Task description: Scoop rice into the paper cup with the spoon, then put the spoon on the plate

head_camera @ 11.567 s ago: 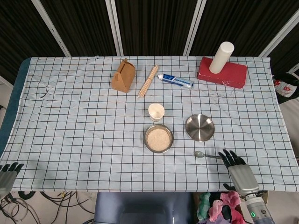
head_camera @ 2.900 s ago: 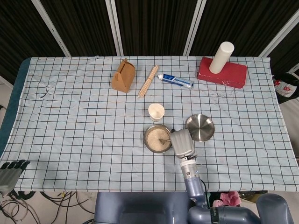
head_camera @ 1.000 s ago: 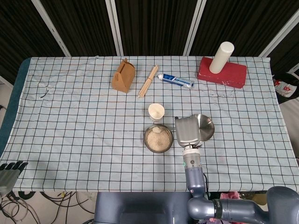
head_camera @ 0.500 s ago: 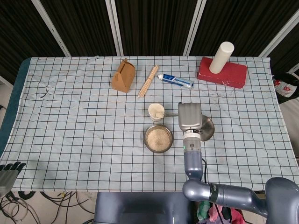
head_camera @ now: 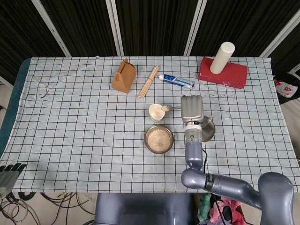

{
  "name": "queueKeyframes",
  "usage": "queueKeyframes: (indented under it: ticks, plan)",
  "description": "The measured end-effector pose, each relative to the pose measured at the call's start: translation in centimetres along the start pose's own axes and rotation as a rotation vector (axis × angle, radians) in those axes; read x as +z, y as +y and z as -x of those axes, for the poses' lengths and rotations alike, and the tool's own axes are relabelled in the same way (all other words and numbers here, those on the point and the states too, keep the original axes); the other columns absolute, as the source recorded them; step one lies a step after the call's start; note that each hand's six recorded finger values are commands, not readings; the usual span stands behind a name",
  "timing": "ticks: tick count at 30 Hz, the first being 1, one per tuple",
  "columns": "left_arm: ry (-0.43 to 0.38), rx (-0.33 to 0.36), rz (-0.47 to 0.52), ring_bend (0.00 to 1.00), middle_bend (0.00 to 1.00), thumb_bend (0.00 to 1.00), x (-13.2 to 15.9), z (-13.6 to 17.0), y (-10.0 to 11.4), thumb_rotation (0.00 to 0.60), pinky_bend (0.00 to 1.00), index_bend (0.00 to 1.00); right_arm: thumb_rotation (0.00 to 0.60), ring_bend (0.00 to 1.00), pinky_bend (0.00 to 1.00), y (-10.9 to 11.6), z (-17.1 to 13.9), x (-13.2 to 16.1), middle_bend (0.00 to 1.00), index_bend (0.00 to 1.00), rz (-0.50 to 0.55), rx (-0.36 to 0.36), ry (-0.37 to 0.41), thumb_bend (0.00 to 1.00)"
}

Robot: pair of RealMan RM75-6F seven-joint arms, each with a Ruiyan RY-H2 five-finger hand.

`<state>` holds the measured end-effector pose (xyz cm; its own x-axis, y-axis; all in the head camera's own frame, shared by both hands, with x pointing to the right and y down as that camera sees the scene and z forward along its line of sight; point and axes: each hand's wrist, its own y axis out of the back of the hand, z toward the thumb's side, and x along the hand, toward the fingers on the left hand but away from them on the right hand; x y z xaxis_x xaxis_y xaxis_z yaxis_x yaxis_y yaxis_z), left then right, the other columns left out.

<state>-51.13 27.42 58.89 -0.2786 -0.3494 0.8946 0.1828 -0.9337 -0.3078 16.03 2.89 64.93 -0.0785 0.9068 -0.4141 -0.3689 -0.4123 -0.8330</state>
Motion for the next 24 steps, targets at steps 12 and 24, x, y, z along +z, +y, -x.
queueKeyframes:
  ticks: [12,24]
  plan:
    - [-0.007,-0.004,0.001,0.0,0.0,0.08,0.2,0.1,0.0,0.6,0.0,0.0,0.6,1.0,1.0,-0.5,0.3,1.4,1.0,0.64,-0.12,-0.074,0.031,0.42]
    - [-0.019,-0.008,0.004,0.0,0.0,0.08,0.2,0.3,0.0,0.6,0.0,0.0,0.6,1.0,1.0,-0.6,-0.3,2.8,1.0,0.64,-0.318,-0.209,0.09,0.42]
